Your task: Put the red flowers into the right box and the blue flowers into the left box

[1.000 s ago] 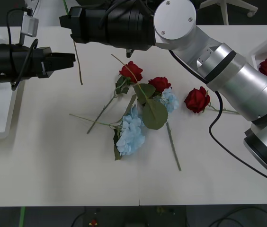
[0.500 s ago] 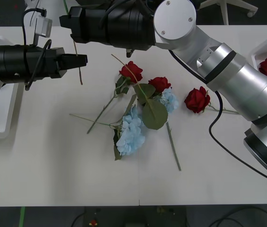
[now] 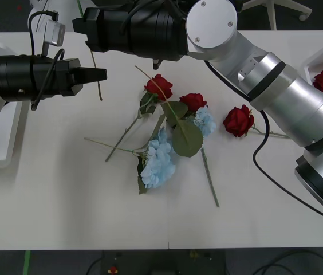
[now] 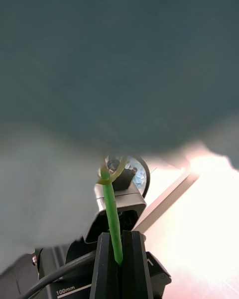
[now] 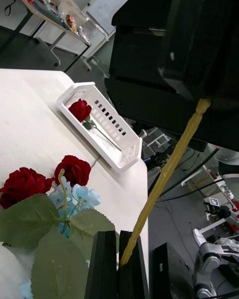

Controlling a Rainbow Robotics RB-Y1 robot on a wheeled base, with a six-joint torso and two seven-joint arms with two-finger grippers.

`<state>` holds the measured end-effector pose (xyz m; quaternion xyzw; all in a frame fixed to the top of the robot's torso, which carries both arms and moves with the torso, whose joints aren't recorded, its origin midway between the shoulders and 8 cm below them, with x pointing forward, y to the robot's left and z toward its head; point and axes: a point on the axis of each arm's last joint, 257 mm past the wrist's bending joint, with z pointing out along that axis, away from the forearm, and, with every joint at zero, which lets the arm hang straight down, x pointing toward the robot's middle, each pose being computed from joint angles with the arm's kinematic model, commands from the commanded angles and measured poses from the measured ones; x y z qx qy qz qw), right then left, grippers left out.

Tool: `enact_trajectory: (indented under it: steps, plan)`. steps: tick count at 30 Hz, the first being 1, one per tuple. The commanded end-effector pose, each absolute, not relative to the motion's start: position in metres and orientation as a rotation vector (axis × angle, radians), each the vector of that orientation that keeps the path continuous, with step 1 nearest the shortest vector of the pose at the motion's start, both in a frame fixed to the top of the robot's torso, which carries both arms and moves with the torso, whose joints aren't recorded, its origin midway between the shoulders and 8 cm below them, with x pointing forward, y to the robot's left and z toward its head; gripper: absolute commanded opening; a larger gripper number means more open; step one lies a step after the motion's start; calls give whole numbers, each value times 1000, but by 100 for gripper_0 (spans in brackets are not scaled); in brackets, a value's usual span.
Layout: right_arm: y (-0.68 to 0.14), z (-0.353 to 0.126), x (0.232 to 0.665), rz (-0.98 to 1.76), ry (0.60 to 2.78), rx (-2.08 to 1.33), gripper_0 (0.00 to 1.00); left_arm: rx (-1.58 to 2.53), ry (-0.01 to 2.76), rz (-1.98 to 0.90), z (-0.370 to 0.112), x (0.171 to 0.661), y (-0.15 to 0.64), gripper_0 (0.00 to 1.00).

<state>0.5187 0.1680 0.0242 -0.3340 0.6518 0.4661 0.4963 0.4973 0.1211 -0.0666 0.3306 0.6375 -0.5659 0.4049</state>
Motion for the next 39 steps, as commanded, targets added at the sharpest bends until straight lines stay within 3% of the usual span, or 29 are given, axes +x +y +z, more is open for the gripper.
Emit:
enact_trajectory:
  steps: [1, 2, 3, 4, 7, 20, 28, 39]
  plan:
    - [187, 58, 505, 1166, 1530, -820, 28, 837, 1600, -1503, -38, 495, 104, 0]
    - [187, 59, 505, 1169, 1529, -813, 45, 835, 1598, -1502, -37, 496, 105, 0]
    - [187, 60, 505, 1169, 1527, -811, 53, 836, 1600, -1502, -38, 495, 105, 0]
    - [186, 65, 509, 1168, 1515, -791, 78, 832, 1602, -1502, -37, 496, 106, 0]
    - [181, 71, 517, 1154, 1492, -760, 100, 830, 1602, -1499, -36, 496, 109, 0]
    - [153, 58, 532, 1078, 1544, -796, 100, 784, 1696, -1376, -39, 505, 167, 0]
    - [71, 0, 545, 873, 1762, -986, 100, 734, 1925, -1030, -59, 516, 277, 0]
    - [-104, -94, 547, 413, 2139, -1225, 100, 503, 2130, -499, -62, 509, 461, 0]
